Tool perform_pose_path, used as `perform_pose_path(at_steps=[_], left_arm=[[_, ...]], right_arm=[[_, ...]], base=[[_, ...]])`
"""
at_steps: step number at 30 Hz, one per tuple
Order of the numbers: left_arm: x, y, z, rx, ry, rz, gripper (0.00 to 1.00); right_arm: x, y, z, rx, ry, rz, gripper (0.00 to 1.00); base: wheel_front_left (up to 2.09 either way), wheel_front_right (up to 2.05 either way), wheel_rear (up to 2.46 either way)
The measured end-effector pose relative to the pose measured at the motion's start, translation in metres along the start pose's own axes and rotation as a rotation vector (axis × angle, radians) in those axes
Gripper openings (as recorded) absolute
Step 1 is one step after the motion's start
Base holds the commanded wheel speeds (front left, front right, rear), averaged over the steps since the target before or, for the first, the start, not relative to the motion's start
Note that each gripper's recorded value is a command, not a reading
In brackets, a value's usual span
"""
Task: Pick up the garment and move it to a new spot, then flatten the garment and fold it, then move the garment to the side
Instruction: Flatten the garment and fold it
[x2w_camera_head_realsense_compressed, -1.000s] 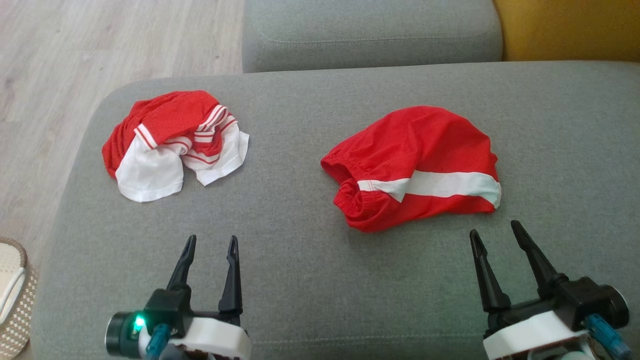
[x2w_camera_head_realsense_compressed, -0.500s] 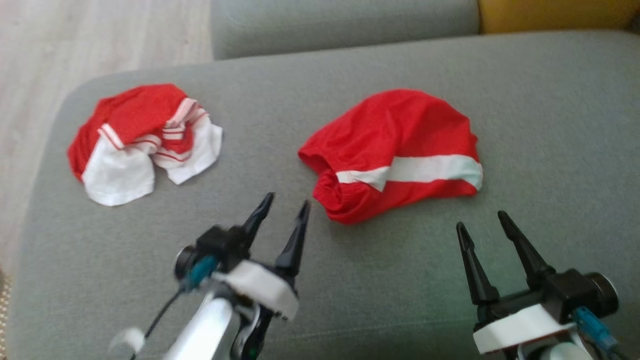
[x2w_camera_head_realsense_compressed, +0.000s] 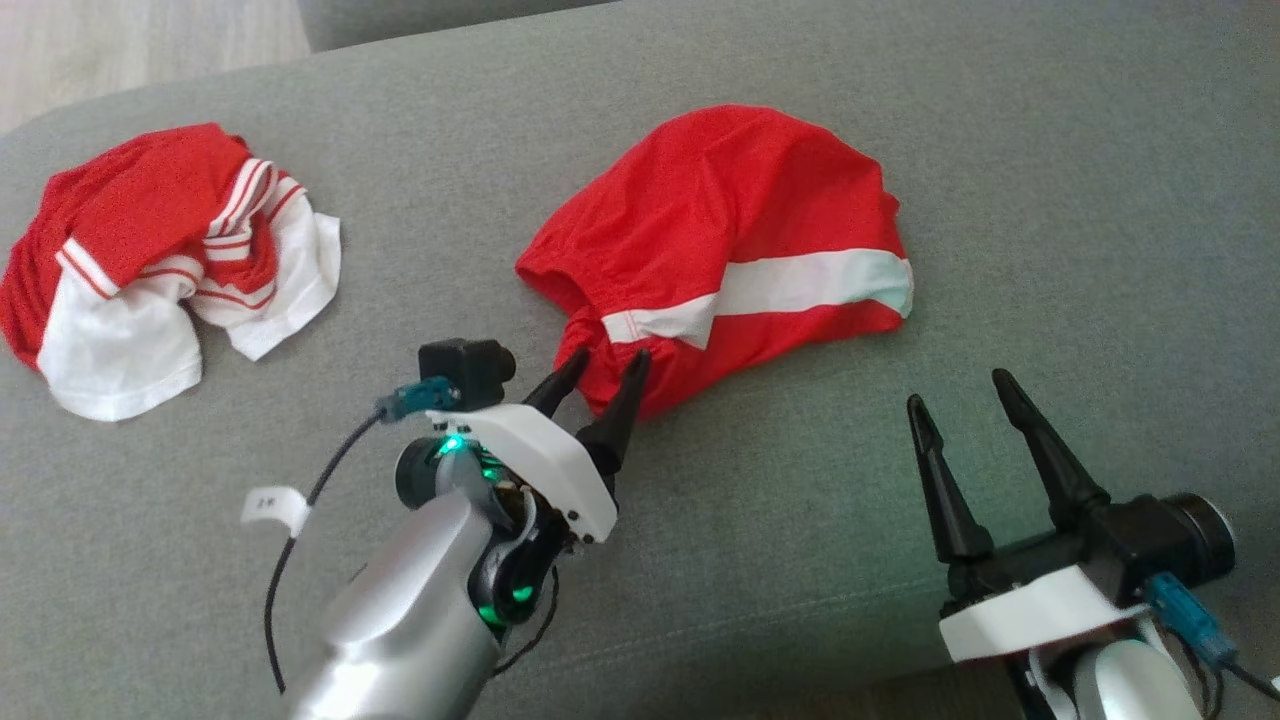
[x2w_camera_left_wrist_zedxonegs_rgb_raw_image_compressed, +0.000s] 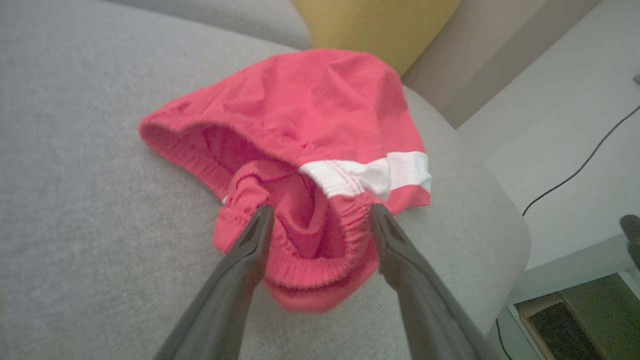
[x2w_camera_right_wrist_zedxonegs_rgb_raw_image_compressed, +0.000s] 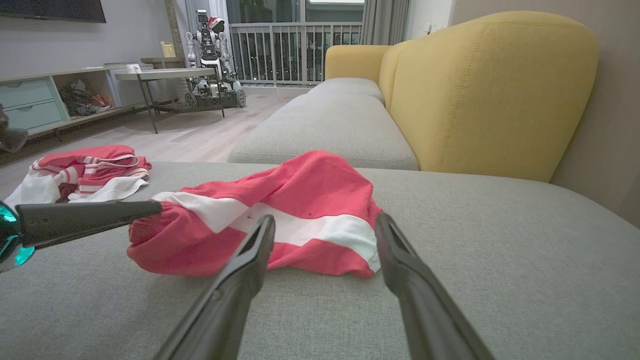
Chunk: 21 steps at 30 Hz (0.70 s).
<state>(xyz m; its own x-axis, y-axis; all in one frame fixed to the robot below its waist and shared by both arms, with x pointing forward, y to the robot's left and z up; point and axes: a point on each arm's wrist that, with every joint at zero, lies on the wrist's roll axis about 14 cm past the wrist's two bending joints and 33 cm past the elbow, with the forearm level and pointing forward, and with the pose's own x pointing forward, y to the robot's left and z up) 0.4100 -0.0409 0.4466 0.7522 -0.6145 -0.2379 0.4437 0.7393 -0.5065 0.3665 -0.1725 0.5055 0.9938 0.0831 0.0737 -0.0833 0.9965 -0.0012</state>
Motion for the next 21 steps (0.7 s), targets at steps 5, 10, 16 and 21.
perform_pose_path(at_steps=[5,10,16,21], left_arm=[[0.01,-0.001,0.003,-0.06,0.019,-0.007,1.0],[0.016,-0.007,0.008,-0.054,0.019,-0.028,0.99],[0.017,-0.011,-0.001,-0.061,0.059,-0.037,0.47],[0.019,-0.011,0.004,-0.044,0.02,-0.041,0.0]], right_arm=[[-0.002,-0.001,-0.002,0.0,0.008,-0.005,1.0],[-0.003,-0.002,-0.002,-0.001,0.007,-0.008,1.0],[-0.004,-0.003,0.0,-0.002,0.005,-0.012,1.0],[-0.004,-0.003,-0.001,-0.001,0.007,-0.013,1.0]], base=[[0.0,0.0,0.0],[0.0,0.0,0.0],[0.0,0.0,0.0],[0.0,0.0,0.0]])
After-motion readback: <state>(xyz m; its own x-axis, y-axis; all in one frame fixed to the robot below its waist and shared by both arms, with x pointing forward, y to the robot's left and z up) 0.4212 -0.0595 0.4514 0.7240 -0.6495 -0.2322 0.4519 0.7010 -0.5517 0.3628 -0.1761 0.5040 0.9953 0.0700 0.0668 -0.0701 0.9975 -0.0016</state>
